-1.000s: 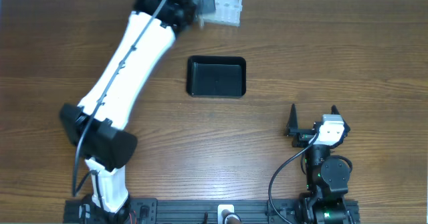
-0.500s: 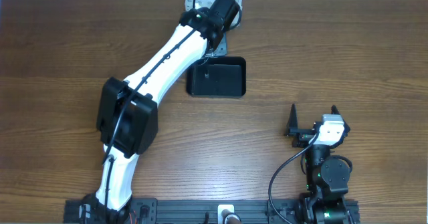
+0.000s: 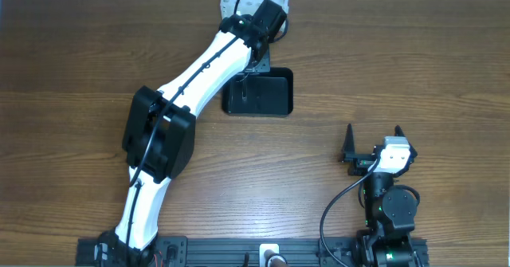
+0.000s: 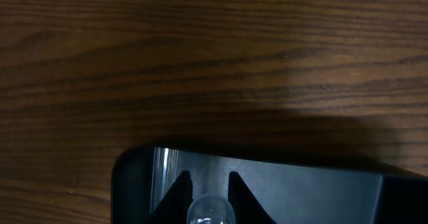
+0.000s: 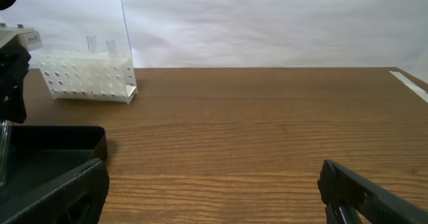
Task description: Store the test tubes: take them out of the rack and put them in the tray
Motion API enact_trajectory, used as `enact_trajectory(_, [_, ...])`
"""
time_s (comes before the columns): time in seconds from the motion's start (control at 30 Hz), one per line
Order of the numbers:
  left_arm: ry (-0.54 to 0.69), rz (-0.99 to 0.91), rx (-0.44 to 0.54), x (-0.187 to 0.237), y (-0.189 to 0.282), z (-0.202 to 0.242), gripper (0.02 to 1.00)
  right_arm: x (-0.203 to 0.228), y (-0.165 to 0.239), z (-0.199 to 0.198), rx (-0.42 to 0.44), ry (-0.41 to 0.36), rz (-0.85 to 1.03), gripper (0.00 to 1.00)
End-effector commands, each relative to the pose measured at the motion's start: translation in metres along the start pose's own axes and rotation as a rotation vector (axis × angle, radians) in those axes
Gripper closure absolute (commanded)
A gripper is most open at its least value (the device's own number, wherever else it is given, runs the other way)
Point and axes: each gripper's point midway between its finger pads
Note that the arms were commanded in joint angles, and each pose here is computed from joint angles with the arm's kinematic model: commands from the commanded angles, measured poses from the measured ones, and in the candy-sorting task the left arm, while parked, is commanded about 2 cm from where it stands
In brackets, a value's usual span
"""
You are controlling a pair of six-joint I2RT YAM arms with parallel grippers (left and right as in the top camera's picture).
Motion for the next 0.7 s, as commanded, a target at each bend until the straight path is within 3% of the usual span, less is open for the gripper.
enact_trajectory(0.03, [-0.055,0.024,-0.030,0.008,-0.015,0.002,0.943,0.001,0.000,0.002,-0.011,-0.003,-0.003,0.007])
enact_trajectory(0.5, [-0.075,0.086,-0.055,0.025,-0.034,0.003,0.923,0.001,0.000,0.002,-0.011,-0.003,-0.003,0.007])
enact_trajectory(0.57, [-0.075,0.086,-0.055,0.025,-0.034,0.003,0.897,0.001,0.000,0.002,-0.011,-0.003,-0.003,0.007])
enact_trajectory(0.7, [-0.075,0.086,-0.055,0.025,-0.034,0.003,0.748,0.001,0.000,0.002,-0.011,-0.003,-0.003,0.009])
Point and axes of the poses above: each gripper's point midway between its finger pads, its own y axis back along the fingers, its own z axis along the line the jaws close on, x = y × z, and after that the axes turned 3 degrees about y, right-handed
